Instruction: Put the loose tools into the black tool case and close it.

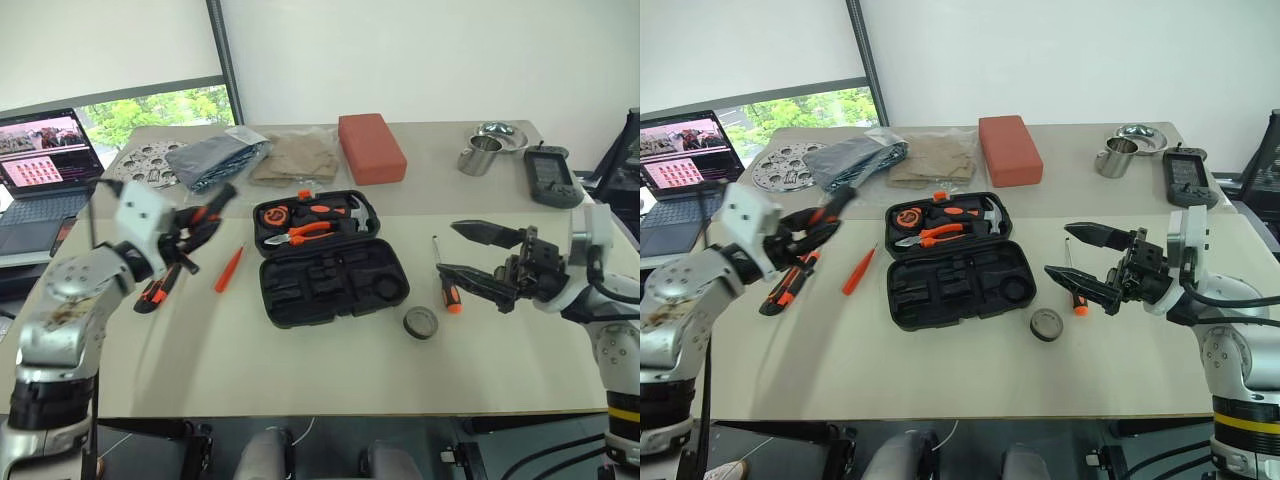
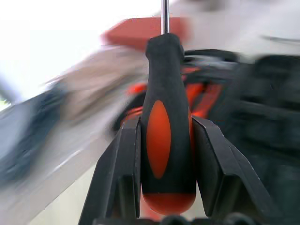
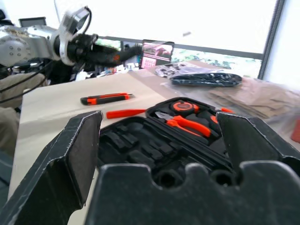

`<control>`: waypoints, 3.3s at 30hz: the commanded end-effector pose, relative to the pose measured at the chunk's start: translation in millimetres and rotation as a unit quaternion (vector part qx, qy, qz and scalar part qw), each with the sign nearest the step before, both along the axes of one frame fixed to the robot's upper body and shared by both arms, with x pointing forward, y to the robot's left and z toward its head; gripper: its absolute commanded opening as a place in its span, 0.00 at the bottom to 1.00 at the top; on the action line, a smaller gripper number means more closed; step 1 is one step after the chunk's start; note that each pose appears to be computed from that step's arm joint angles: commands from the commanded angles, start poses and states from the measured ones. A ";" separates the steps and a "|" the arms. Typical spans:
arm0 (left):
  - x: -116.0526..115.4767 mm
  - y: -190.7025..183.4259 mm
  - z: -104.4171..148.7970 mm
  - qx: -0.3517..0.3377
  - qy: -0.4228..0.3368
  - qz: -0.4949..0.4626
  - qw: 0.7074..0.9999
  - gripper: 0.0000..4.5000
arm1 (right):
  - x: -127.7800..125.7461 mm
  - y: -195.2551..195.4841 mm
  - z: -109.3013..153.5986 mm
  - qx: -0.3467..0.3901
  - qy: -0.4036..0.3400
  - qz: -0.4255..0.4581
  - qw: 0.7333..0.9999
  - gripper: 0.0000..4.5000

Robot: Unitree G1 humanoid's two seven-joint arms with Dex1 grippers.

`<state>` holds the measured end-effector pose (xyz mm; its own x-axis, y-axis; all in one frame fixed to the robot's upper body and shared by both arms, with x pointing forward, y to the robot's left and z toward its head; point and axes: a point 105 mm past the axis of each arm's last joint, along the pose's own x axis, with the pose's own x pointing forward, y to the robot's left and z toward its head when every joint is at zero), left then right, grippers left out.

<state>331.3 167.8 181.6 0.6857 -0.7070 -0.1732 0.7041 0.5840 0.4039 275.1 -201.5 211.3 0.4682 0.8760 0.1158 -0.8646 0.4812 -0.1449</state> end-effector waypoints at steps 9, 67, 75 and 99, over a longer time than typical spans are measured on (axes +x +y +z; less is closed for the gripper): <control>32.6 -37.8 -41.2 0.141 0.027 -0.103 0.984 0.24 | -22.9 -37.1 -12.7 -0.019 0.000 -0.090 0.996 1.00; 65.9 -80.2 -35.2 -0.038 0.047 -0.097 0.993 0.01 | -18.7 -39.3 -11.9 -0.043 -0.018 -0.105 0.993 1.00; 63.9 -77.4 -83.1 0.015 0.108 -0.100 0.989 0.01 | -17.7 -39.2 -10.9 -0.051 -0.015 -0.102 0.993 1.00; 58.7 -72.2 -25.0 -0.098 0.046 -0.123 0.986 0.26 | 14.7 -52.0 -55.4 -0.089 0.106 -0.237 0.962 1.00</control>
<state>394.3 92.8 111.0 0.5079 -0.8391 -0.1950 0.8597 0.4792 0.1770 283.5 -257.3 155.8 0.7958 0.5892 -0.1398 -0.6043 0.7878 -0.1194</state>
